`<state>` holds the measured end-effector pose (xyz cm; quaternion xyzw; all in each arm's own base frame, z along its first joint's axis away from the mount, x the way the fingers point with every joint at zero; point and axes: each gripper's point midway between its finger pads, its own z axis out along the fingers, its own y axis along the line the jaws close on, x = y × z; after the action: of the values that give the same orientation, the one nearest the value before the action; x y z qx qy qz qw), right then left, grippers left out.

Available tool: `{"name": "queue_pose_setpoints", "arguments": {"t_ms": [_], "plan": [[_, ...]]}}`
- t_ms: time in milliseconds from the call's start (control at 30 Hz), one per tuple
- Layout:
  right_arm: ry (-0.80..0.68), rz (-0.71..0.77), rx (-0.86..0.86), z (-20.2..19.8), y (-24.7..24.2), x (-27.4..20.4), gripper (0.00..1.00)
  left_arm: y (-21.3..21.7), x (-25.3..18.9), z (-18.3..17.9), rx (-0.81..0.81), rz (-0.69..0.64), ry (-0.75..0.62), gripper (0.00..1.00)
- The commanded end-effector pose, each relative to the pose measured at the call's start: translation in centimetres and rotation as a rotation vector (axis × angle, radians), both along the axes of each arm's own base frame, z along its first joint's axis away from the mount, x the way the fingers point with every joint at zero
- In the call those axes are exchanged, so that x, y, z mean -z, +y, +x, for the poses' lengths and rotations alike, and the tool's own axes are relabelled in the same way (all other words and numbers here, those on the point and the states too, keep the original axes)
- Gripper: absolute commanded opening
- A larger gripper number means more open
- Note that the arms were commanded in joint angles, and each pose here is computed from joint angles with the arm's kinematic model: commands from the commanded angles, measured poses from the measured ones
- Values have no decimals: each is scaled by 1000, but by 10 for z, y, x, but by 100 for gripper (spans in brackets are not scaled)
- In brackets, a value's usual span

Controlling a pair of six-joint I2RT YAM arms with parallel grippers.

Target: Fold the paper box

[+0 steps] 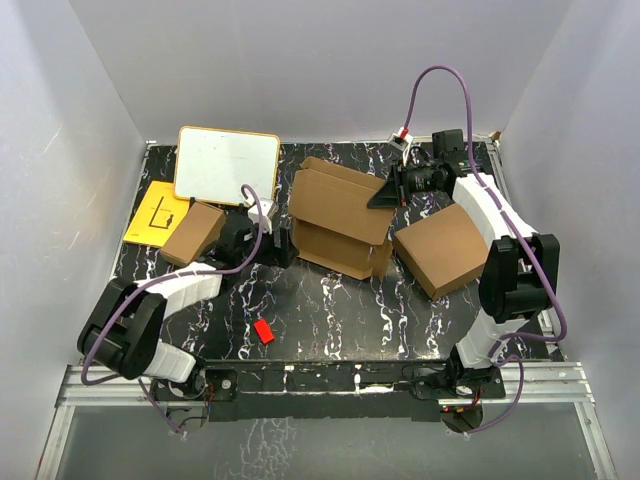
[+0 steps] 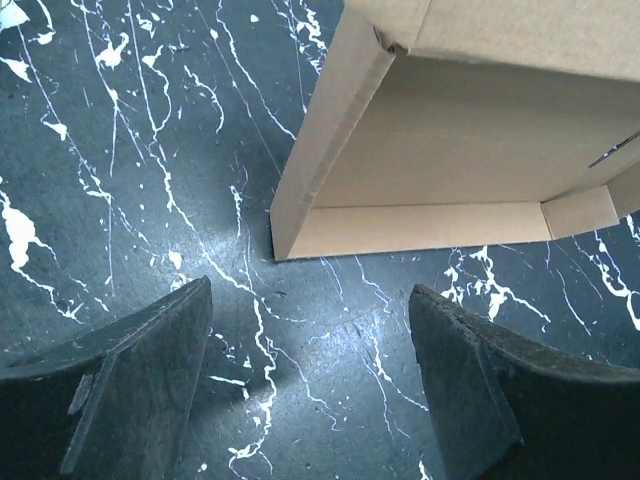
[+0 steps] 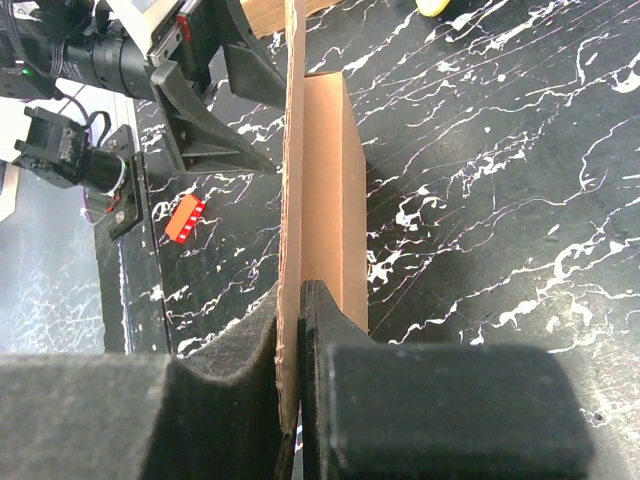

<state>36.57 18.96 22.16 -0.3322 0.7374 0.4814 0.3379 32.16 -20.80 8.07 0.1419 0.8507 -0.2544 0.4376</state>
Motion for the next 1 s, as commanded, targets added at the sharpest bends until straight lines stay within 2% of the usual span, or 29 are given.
{"name": "queue_pose_setpoints", "arguments": {"t_ms": [0,133,267,400,533,667,733,833,967], "plan": [[-34,-6,-14,6,1,-1,8,-5,-32,17,-4,-65,-98,78],[-41,1,-38,9,2,-5,8,12,-65,21,-48,-147,-115,81],[-69,26,-73,8,5,-18,8,34,-110,14,-106,-241,-125,97],[-90,50,-94,5,7,-33,8,46,-145,4,-131,-310,-83,97],[-74,108,-127,-7,11,-51,8,41,-173,-13,-85,-380,-16,97],[-64,172,-174,-34,18,-79,8,35,-213,-28,-44,-456,-43,95],[1,207,-194,-49,26,-84,8,34,-232,-33,-35,-481,-69,94],[41,225,-203,-61,34,-76,8,35,-249,-37,-29,-495,-99,94],[102,189,-183,-55,37,-43,8,40,-238,-34,-60,-465,-90,94]]}}
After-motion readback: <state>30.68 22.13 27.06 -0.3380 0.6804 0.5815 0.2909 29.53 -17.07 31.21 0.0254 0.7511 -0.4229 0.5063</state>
